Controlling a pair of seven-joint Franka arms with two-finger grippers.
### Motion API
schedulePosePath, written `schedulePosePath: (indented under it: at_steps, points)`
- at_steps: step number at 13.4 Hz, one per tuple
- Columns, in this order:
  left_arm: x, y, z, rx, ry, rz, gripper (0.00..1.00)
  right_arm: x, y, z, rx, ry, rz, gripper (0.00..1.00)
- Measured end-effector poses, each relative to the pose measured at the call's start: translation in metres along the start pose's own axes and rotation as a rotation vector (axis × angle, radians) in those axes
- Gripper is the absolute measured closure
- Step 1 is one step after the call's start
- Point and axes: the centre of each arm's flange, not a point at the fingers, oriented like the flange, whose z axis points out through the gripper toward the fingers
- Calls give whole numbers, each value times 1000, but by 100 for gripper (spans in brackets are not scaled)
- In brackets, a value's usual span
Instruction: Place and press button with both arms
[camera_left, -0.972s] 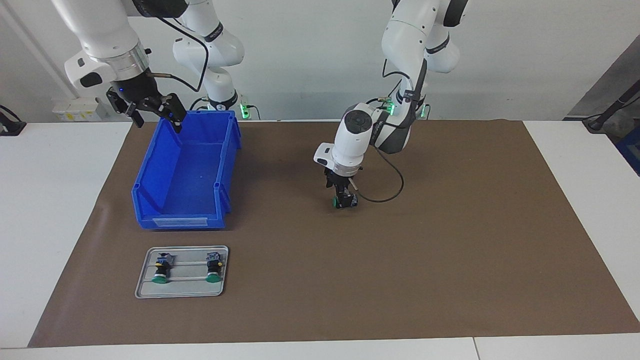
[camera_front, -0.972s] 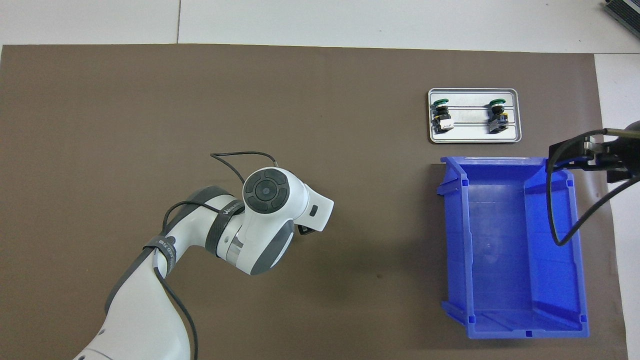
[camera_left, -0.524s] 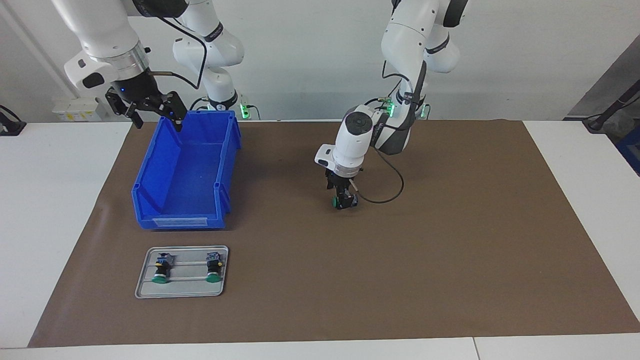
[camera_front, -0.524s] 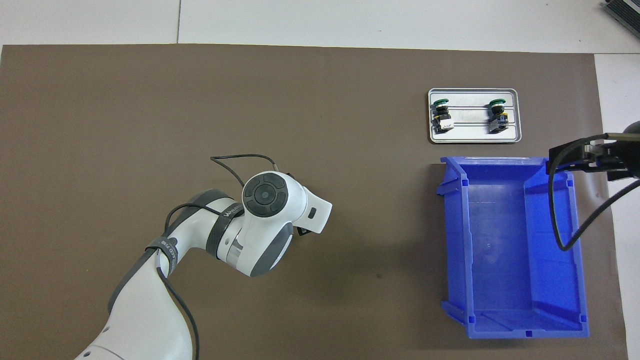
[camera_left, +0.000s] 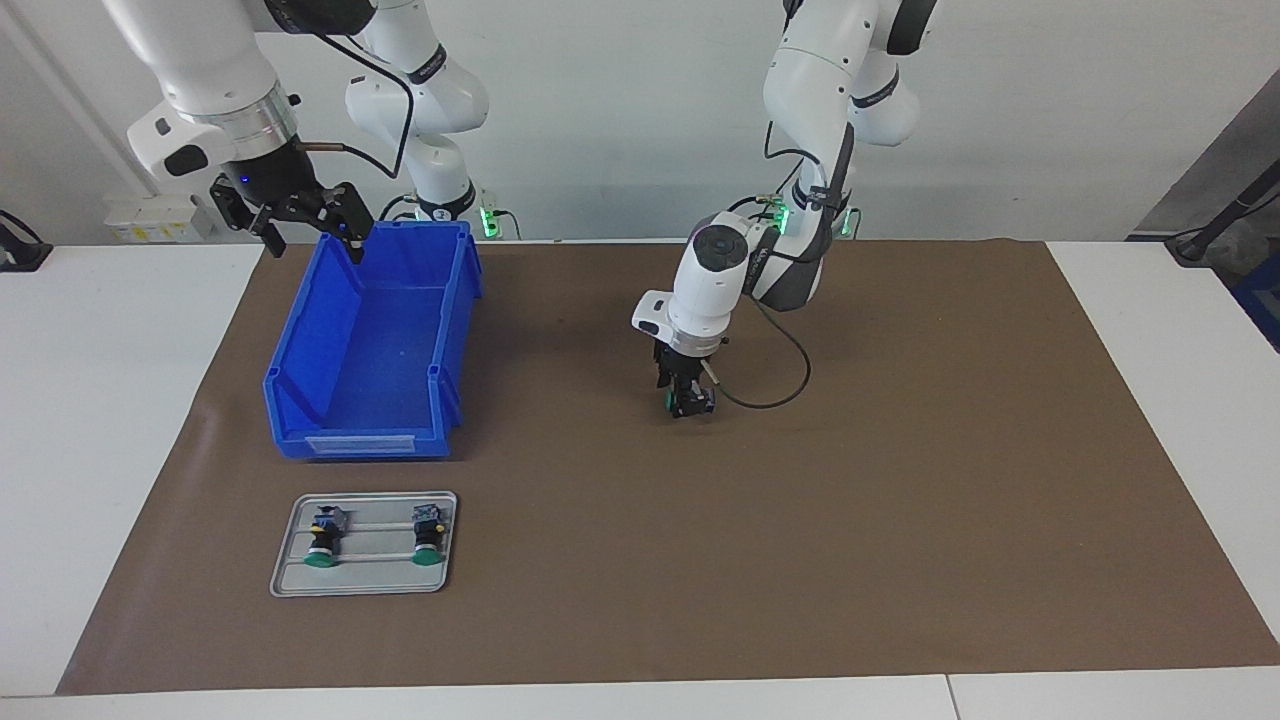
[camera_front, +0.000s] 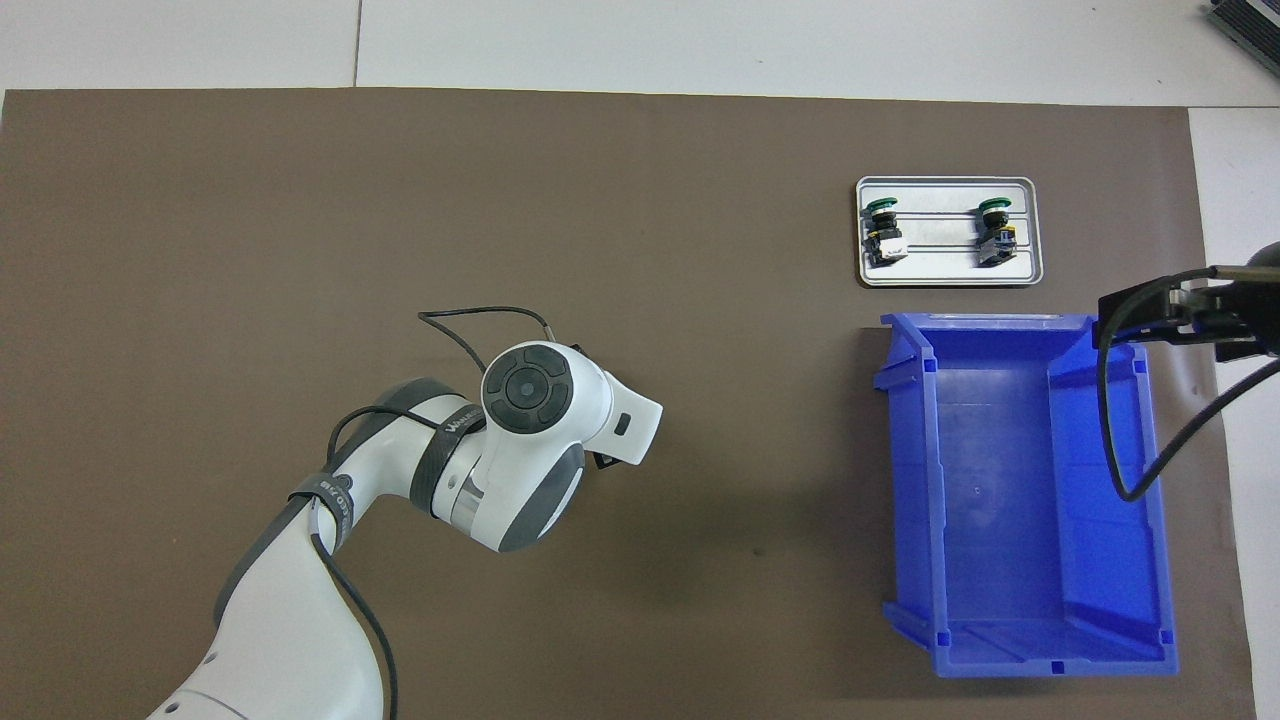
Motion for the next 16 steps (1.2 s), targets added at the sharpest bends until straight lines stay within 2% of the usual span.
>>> schedulePosePath:
  at_steps: [1,2,4,16]
  points:
    - [0,-2,-2,4,3,-2,51,0,0,0,0,0,0,0]
    - [-1,-3,-2,4,2,-4,51,0,0,0,0,0,0,0]
    - [-1,-4,-2,6,4,-6,59,0,0,0,0,0,0,0]
    - [-17,-28,-5,10,16,-66,59,0,0,0,0,0,0,0]
